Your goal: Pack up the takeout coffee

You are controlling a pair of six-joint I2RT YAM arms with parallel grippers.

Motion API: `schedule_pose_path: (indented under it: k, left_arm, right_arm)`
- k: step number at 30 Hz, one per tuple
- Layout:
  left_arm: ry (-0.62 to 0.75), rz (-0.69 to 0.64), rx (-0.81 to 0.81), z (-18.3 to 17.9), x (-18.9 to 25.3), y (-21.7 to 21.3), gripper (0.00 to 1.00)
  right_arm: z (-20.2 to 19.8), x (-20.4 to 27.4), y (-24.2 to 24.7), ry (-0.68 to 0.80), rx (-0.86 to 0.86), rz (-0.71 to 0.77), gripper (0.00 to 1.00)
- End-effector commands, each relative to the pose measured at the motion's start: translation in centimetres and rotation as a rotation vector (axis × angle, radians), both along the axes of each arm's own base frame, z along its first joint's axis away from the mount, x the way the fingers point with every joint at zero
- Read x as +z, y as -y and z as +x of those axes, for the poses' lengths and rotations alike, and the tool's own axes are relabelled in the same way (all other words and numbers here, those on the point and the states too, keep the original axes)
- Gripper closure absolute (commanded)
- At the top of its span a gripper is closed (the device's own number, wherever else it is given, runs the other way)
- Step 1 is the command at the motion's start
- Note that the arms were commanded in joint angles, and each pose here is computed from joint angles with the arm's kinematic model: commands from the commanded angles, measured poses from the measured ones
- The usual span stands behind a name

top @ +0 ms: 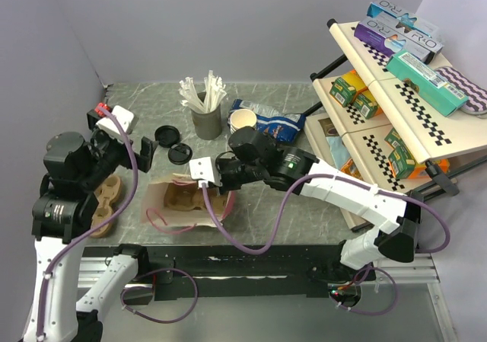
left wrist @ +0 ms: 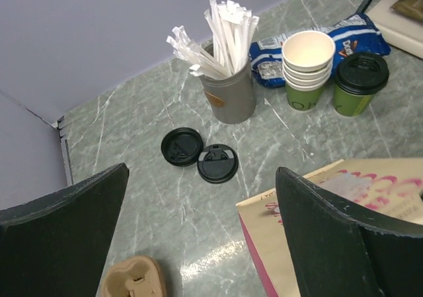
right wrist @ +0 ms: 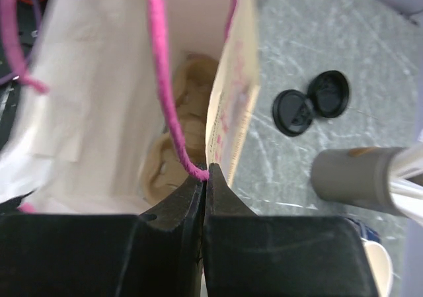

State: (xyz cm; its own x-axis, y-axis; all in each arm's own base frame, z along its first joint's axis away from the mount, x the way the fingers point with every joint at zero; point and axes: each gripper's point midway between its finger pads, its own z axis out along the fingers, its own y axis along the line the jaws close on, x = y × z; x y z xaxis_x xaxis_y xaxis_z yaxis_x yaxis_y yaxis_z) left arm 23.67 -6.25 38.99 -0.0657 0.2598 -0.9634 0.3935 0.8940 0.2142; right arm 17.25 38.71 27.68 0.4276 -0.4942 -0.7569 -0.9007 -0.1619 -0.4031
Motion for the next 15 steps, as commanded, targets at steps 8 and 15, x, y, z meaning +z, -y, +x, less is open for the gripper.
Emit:
schedule_pose_path:
  k: [8,15]
  left_arm:
    - [0.091,0.429,-0.602,-16.6,-4.6,3.6,0.04]
    - [-0.100,0.241,-0.816,-15.0,-7.3,7.0,0.13]
  right_arm:
    - [2.0,4.0,-0.3,0.121,-0.070,0.091,1.00]
    - [2.9,5.6,-1.2,0.146,-0.093,0.117,1.00]
